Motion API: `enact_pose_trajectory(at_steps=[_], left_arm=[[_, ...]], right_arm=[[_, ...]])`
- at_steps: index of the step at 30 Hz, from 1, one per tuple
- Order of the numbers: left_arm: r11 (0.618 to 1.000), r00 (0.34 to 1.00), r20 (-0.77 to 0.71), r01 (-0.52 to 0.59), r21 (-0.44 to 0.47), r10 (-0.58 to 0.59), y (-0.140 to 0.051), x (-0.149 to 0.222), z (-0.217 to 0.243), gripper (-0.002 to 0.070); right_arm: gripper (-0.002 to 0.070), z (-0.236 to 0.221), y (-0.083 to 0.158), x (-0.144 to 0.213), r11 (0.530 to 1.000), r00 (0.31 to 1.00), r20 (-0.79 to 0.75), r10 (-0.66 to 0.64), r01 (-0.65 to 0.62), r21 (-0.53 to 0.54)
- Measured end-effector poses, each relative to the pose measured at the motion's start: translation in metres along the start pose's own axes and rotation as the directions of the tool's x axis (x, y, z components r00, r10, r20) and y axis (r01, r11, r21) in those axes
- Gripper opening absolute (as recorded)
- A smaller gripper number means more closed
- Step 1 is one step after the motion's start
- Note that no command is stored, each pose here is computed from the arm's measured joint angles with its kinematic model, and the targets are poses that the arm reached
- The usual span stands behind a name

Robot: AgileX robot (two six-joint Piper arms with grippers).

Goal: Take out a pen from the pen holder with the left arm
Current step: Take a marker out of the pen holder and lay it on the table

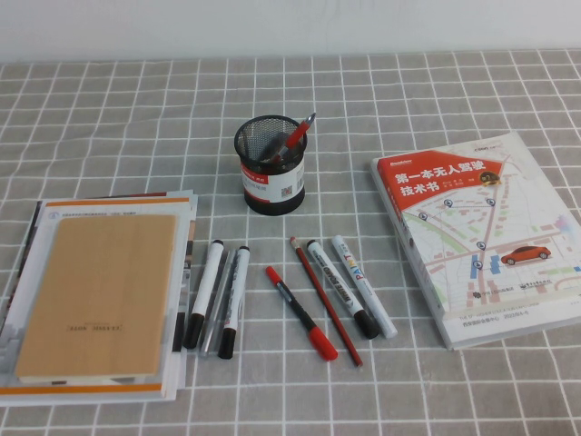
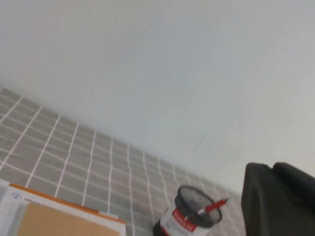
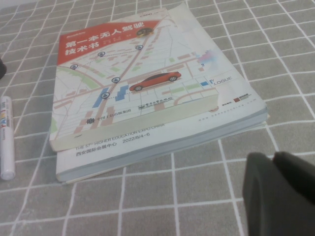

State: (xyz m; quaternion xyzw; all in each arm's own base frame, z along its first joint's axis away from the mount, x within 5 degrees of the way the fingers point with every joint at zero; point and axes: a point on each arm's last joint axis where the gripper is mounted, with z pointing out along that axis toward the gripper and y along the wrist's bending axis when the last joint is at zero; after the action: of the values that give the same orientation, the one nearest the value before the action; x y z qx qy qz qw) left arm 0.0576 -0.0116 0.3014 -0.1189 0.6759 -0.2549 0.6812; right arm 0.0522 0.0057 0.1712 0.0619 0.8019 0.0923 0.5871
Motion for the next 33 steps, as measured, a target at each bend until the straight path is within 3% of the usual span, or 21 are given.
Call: enact_pose_trajectory(at_steps=[4, 7, 13, 16, 25, 33], left_arm=[[0.985, 0.969, -0.178, -0.167, 0.033, 0.170, -0.019, -0.018, 0.032, 0.0001], [0.957, 0.922, -0.261, -0.270, 0.102, 0.288, -0.035, -0.026, 0.058, 0.0055], [0.914, 0.835, -0.375, -0.343, 0.217, 0.402, -0.067, -0.025, 0.121, 0.0358], [0.911, 0.790, -0.454, -0.346, 0.225, 0.412, -0.077, -0.016, 0.160, 0.0446], [0.876, 0.652, -0.589, -0.403, 0.264, 0.478, -0.084, 0.026, 0.257, 0.0477], [0.811, 0.516, -0.626, -0.377, 0.447, 0.584, -0.102, 0.061, 0.310, 0.0478]], right_arm=[[-0.0013, 0.000, 0.000, 0.000, 1.000, 1.000, 0.000, 0.000, 0.000, 0.000], [-0.0013, 0.000, 0.000, 0.000, 1.000, 1.000, 0.000, 0.000, 0.000, 0.000], [-0.0013, 0.000, 0.000, 0.000, 1.000, 1.000, 0.000, 0.000, 0.000, 0.000], [-0.0013, 0.000, 0.000, 0.000, 1.000, 1.000, 0.000, 0.000, 0.000, 0.000], [-0.0013, 0.000, 0.000, 0.000, 1.000, 1.000, 0.000, 0.000, 0.000, 0.000], [-0.0013, 0.000, 0.000, 0.000, 1.000, 1.000, 0.000, 0.000, 0.000, 0.000]])
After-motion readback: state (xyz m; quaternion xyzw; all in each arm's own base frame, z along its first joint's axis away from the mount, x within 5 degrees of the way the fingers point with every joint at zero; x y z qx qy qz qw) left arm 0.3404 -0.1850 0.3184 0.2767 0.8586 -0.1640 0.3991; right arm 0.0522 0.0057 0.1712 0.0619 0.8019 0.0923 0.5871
